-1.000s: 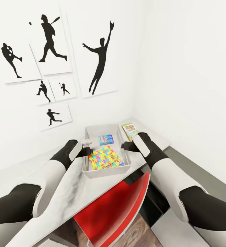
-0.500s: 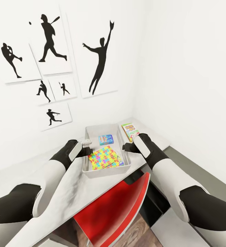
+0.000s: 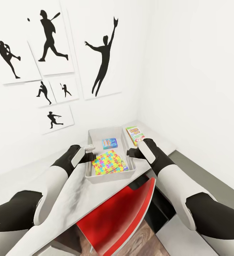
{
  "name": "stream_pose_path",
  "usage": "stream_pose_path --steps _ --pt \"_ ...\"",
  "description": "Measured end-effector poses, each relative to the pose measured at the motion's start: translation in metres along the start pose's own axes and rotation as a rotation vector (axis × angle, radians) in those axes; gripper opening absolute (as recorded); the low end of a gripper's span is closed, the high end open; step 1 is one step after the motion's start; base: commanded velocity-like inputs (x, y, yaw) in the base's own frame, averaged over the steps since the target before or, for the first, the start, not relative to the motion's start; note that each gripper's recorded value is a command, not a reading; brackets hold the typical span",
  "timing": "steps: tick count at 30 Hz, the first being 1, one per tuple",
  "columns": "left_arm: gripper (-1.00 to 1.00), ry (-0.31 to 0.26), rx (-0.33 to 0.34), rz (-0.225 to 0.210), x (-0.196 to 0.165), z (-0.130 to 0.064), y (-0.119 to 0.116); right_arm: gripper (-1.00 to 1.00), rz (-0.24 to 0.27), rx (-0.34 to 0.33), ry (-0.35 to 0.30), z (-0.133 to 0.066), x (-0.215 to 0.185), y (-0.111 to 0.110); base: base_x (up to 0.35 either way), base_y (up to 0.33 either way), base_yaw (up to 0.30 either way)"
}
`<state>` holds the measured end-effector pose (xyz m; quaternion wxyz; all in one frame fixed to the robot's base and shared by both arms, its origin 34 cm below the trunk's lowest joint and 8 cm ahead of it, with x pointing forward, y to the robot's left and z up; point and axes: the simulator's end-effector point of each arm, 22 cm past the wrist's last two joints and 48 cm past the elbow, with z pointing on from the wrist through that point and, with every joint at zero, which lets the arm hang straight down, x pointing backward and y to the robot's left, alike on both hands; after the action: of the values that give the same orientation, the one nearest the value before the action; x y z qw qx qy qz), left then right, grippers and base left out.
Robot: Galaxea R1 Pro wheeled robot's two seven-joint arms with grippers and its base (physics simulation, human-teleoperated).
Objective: Put all the toys in the child's room - the three board games (two on the bed and one on the table), the two jigsaw puzzles on the table, and the tennis ball on the table - inside the toy box on the table in the child's room.
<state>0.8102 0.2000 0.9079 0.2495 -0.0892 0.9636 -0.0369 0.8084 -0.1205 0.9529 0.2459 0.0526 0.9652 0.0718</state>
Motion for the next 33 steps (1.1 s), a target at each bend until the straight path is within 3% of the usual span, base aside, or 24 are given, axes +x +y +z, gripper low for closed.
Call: stream_pose_path --steps 10,17,33 --pt "1.00 0.001 0.001 0.000 0.000 0.001 0.000 1.00 0.017 -0.007 -0.024 0.002 -0.004 0.001 0.000 0.000 0.000" --pt "1.00 0.001 0.001 0.000 0.000 0.001 0.000 1.00 0.038 -0.001 0.001 0.017 0.013 -0.004 0.000 0.000 0.000" --pt "1.00 0.001 0.002 -0.001 0.001 0.001 0.000 1.00 0.044 0.000 0.003 0.020 0.016 -0.007 0.000 0.000 0.000"
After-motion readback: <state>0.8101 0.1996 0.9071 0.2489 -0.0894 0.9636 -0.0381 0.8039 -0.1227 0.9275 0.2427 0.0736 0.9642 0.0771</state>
